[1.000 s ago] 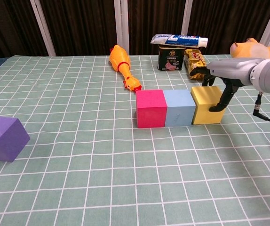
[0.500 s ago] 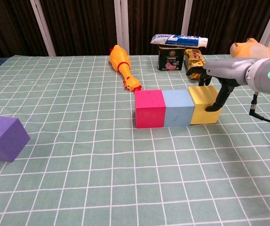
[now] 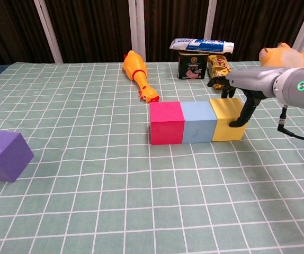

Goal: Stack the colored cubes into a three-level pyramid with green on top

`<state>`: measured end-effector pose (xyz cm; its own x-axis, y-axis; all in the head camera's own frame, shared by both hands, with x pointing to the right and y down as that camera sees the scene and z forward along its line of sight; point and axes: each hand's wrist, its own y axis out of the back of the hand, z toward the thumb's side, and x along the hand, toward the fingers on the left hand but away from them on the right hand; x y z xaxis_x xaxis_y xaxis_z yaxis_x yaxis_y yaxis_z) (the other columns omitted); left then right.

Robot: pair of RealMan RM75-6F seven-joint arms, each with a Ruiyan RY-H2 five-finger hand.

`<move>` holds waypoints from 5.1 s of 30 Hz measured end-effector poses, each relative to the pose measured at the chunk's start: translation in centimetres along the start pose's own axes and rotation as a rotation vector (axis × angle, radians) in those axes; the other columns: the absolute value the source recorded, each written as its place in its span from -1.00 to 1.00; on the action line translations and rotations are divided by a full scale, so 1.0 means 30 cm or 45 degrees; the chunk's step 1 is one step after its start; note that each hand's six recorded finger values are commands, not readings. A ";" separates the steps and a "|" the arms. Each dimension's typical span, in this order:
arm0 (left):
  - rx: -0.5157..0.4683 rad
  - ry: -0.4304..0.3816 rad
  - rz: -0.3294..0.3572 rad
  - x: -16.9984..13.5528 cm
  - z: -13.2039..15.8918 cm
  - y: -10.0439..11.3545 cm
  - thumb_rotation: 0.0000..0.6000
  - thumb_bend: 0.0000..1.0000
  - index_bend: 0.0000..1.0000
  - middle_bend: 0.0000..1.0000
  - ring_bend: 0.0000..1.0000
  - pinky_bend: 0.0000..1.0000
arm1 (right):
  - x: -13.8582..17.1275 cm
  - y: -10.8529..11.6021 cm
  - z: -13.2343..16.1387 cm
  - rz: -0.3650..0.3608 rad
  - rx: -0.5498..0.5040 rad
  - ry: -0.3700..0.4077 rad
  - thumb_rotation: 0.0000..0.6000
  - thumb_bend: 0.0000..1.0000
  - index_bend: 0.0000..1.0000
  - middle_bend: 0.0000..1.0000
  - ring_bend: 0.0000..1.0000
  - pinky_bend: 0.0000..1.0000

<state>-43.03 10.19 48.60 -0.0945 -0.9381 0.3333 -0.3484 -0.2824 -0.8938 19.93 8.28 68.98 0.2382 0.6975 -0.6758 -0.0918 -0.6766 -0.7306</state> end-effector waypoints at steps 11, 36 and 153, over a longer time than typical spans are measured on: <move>-0.007 0.005 0.001 0.002 -0.003 0.003 1.00 -0.79 -1.00 -0.98 -1.00 -0.86 | 0.002 -0.011 0.004 0.008 0.000 0.002 1.00 -0.48 -1.00 -0.30 -0.53 -1.00; -0.008 0.015 -0.002 0.006 -0.010 0.003 1.00 -0.79 -1.00 -0.98 -1.00 -0.86 | 0.008 -0.024 0.019 0.023 -0.025 0.006 1.00 -0.48 -1.00 -0.83 -0.82 -1.00; -0.022 0.015 0.026 0.009 -0.011 0.021 1.00 -0.79 -1.00 -0.98 -1.00 -0.86 | 0.024 -0.035 0.030 -0.080 -0.164 -0.055 1.00 -0.48 -1.00 -0.91 -0.89 -1.00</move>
<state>-43.58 9.82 48.22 -0.1130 -0.9412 0.3185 -0.3620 -0.2595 -0.8953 19.32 9.70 69.16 0.1976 0.7472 -0.6346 0.0475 -0.6539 -0.7551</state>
